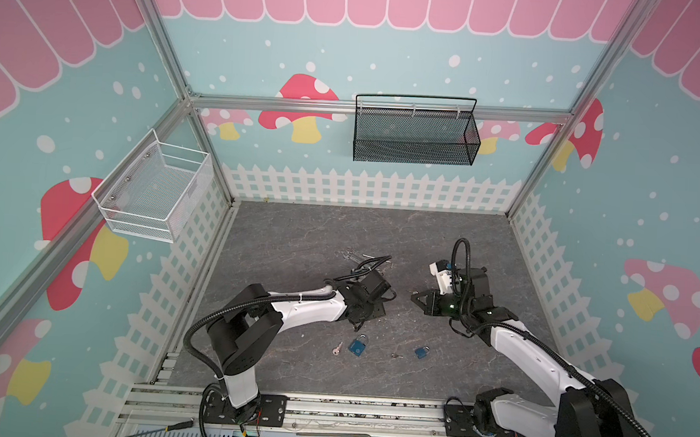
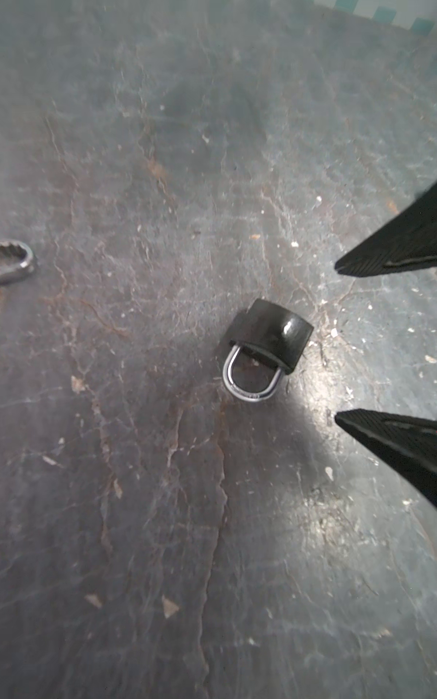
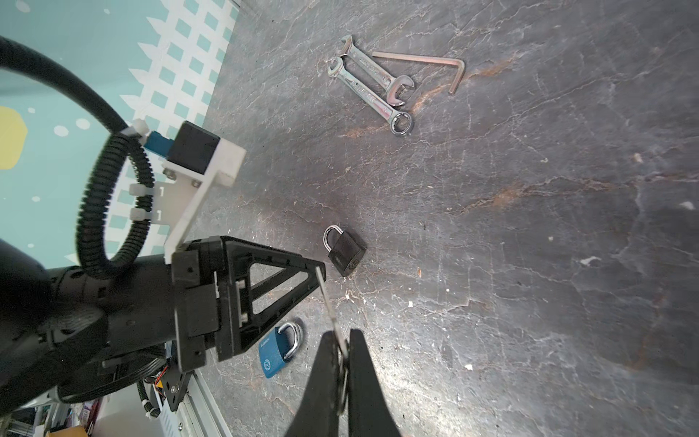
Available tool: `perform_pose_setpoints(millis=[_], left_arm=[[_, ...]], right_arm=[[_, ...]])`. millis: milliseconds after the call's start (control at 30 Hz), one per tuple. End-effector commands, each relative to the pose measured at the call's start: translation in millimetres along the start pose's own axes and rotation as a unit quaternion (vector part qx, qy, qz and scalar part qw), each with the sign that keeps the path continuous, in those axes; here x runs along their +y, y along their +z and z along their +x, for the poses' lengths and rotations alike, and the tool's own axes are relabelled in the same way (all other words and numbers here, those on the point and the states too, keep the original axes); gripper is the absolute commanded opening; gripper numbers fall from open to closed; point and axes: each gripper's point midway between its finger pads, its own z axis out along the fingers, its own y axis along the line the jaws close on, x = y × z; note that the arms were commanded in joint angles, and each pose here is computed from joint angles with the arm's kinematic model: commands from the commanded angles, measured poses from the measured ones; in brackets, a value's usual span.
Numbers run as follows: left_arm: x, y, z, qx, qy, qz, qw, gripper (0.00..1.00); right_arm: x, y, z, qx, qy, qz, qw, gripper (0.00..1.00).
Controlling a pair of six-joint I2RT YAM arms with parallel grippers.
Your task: Unlock with the key
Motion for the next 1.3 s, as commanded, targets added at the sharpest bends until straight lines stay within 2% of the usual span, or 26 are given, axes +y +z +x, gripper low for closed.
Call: perform_pose_setpoints(millis=[0,433,867,1267], left_arm=[[-6.2,2.8,-2.7,-0.01,-0.005,-0.009,1.0,0.56],[-17.1,28.1,-8.6,-0.006,0.03,-0.033,0.999,0.56],[-18.2,43.5,-18.0,-0.007,0.088,-0.082,0.993,0.53],[8.3,43.6,-12.8,0.004,0.121,-0.142,0.982,0.47]], right_arm=[[-3.7,0.8,4.5,0.008,0.001,-0.005,1.0,0.0],[-15.0,-4.7,2.1,-0.001,0.026,0.001,1.0,0.0],[-27.2,-10.4,3.4,-0.009,0.066,-0.006,0.998,0.0],[-29.1,-9.5,7.3,-0.008,0.083,-0.021,0.996,0.0]])
